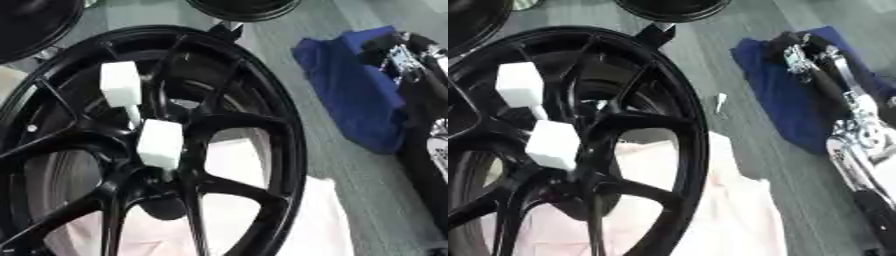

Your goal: Pull the pin out of the wheel hub.

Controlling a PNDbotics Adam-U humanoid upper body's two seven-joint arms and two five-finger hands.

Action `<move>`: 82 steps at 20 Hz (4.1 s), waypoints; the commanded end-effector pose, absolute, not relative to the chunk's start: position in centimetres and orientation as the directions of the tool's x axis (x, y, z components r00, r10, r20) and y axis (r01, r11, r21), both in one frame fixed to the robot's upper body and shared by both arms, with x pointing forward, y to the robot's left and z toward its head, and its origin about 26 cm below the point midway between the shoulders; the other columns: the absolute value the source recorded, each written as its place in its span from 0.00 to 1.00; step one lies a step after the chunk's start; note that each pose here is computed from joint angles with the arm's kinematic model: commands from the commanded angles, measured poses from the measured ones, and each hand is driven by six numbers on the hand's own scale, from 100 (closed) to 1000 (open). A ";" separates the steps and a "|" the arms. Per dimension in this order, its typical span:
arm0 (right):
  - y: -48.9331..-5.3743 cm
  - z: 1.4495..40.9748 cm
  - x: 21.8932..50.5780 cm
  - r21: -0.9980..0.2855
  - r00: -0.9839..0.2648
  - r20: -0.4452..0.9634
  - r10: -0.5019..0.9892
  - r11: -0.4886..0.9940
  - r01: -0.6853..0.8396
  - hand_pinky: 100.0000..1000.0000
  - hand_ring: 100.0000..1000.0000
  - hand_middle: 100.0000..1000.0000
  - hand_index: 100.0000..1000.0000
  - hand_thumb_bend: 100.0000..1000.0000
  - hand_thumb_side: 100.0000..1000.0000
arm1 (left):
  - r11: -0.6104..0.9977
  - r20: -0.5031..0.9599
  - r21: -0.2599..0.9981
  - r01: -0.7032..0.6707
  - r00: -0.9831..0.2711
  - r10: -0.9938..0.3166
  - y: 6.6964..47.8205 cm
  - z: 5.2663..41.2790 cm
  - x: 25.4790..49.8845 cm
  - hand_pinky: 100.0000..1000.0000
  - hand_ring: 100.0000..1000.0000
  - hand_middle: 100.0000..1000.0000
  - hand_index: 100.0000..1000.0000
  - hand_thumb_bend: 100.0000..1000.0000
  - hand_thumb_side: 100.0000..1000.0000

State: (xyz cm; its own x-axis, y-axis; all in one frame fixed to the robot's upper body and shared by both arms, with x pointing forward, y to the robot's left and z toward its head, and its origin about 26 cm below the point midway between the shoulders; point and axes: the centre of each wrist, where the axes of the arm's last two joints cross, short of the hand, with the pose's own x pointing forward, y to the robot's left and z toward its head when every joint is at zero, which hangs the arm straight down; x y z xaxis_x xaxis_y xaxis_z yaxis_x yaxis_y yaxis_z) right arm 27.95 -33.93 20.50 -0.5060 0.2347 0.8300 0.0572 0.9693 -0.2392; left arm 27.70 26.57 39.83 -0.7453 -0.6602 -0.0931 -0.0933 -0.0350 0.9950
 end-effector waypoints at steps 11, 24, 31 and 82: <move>-33.8 21.6 27.8 -0.296 -0.523 0.806 0.277 0.954 0.048 0.82 0.66 0.60 0.59 0.00 0.50 | -0.322 -0.115 0.943 0.086 -0.822 -0.557 22.8 40.3 28.6 0.86 0.73 0.66 0.77 0.34 0.52; -33.4 21.4 27.9 -0.288 -0.515 0.817 0.258 0.957 0.023 0.82 0.66 0.60 0.59 0.00 0.50 | -0.260 -0.041 0.955 0.143 -0.806 -0.590 18.5 40.7 32.2 0.88 0.73 0.66 0.81 0.39 0.54; -33.3 21.4 28.0 -0.284 -0.510 0.822 0.253 0.959 0.019 0.82 0.66 0.60 0.59 0.00 0.51 | -0.181 0.019 0.963 0.198 -0.723 -0.690 17.4 40.1 32.6 0.92 0.77 0.72 0.86 0.51 0.52; -32.6 21.5 28.3 -0.240 -0.496 0.839 0.225 0.970 0.035 0.82 0.66 0.60 0.58 0.00 0.53 | -0.144 0.115 0.921 0.361 -0.607 -0.786 17.0 37.1 35.7 0.86 0.63 0.54 0.72 0.33 0.32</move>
State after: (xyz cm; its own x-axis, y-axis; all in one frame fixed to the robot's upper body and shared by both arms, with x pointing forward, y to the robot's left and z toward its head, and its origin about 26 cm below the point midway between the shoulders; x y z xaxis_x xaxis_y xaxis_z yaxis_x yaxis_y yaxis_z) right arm 28.53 -32.57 20.71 -0.4770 0.2187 0.8513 0.0298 0.9720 -0.2330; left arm 36.12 17.03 36.16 -0.6190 -0.7755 0.1245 0.3538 -0.1338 0.9257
